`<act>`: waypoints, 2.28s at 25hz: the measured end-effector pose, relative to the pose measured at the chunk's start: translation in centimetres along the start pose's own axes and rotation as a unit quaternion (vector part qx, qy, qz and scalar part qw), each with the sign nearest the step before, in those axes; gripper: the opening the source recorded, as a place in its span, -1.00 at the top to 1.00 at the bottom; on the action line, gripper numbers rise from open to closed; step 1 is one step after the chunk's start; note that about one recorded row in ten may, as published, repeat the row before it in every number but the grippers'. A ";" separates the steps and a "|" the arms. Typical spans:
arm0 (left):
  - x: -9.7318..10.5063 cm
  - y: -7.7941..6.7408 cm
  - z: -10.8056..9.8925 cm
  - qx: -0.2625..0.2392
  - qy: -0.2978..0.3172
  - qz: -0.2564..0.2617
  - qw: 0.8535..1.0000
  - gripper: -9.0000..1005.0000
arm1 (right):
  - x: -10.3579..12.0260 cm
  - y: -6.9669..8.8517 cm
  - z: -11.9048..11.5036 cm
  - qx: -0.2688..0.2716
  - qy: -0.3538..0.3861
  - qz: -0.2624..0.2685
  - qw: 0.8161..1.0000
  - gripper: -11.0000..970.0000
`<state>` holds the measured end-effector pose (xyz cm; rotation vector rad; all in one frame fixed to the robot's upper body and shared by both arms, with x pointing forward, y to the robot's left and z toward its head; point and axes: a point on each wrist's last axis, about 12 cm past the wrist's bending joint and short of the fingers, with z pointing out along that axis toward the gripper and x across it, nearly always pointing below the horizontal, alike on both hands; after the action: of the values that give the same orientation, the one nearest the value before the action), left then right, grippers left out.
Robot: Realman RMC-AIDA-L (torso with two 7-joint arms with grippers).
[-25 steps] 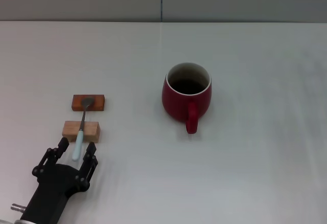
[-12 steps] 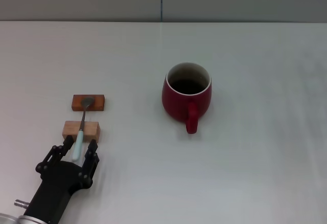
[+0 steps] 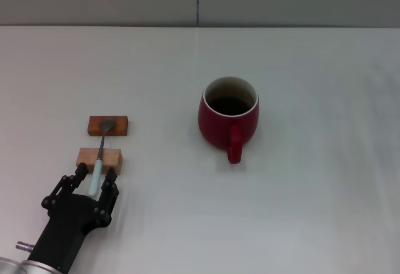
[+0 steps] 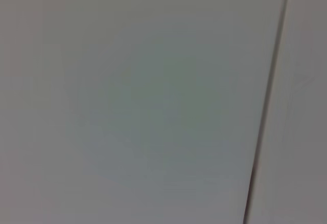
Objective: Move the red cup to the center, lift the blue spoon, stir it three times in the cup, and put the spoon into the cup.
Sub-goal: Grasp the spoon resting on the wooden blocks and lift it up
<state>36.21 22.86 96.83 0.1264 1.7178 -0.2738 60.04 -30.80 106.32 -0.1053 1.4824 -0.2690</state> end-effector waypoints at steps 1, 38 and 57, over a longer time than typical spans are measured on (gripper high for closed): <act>0.0 0.0 0.0 -0.002 0.000 -0.001 1.000 -0.06 | 0.0 0.0 0.0 0.000 0.000 0.000 1.000 0.89; 0.1 0.1 0.3 -0.002 0.007 0.000 1.000 0.16 | 0.0 -0.2 -0.1 0.003 -0.003 -0.003 1.000 0.89; 0.1 0.1 0.3 -0.002 0.008 -0.001 1.000 0.28 | 0.0 -0.2 0.0 0.003 -0.004 -0.003 1.000 0.89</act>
<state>36.49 22.84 96.67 0.1249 1.7342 -0.2714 59.97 -30.98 106.41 -0.1067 1.4728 -0.2772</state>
